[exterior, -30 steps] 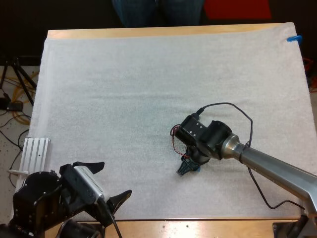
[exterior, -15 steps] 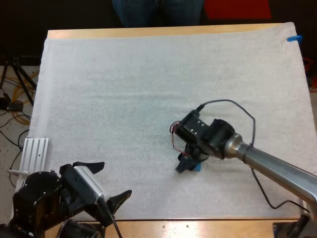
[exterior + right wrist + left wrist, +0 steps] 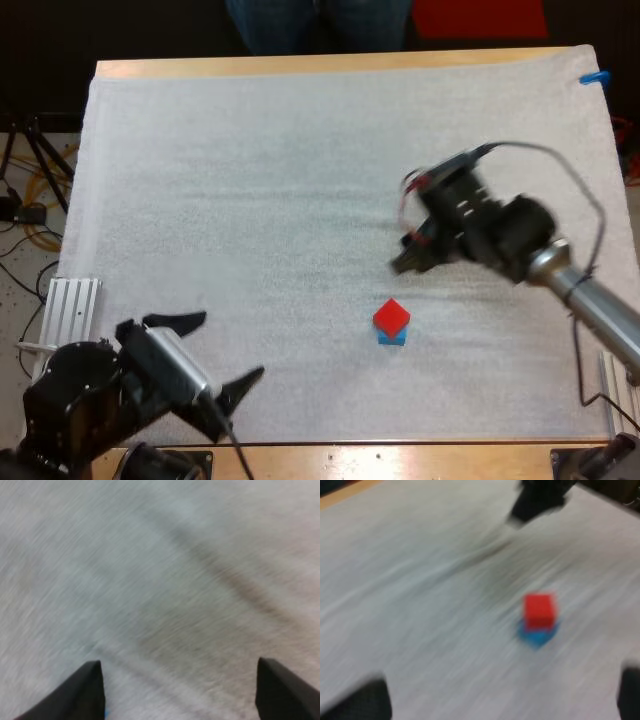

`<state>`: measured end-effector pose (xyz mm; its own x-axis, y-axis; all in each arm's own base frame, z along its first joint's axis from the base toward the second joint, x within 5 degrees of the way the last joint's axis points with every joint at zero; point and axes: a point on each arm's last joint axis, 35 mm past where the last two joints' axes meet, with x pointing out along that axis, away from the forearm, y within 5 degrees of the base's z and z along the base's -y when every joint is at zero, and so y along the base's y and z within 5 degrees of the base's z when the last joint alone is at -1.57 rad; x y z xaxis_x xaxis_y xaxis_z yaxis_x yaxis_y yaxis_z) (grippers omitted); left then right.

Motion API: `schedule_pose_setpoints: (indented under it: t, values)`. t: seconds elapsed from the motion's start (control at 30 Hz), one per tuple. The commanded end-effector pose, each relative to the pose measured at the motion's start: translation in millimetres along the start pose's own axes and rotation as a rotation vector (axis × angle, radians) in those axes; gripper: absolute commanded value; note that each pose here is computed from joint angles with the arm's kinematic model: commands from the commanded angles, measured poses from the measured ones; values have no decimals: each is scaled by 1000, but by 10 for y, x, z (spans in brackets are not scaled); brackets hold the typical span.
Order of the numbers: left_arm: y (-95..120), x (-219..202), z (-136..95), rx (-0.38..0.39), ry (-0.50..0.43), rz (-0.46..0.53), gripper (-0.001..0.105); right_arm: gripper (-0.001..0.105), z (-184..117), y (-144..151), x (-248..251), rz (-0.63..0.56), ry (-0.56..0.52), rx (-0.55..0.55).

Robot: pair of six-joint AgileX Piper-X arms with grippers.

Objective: Stack red cube on blue cube

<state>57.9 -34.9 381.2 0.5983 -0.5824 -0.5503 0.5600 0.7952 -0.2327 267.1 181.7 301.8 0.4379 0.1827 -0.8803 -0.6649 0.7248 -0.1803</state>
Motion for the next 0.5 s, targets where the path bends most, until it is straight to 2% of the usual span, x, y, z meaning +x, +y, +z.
schedule_pose_setpoints:
  t: [0.0,0.17,0.3,0.47]
  values:
    - [27,37,68,-3,-20,49,87,61,6,-151,-108,0,-56,44]
    - [117,229,224,-11,-25,113,87,61,-166,-620,-284,-54,-88,192]
    - [275,336,343,-67,-57,193,87,61,-406,-986,-534,-134,-115,301]
    - [476,277,391,-128,-119,296,87,61,-685,-1226,-900,-235,-146,368]
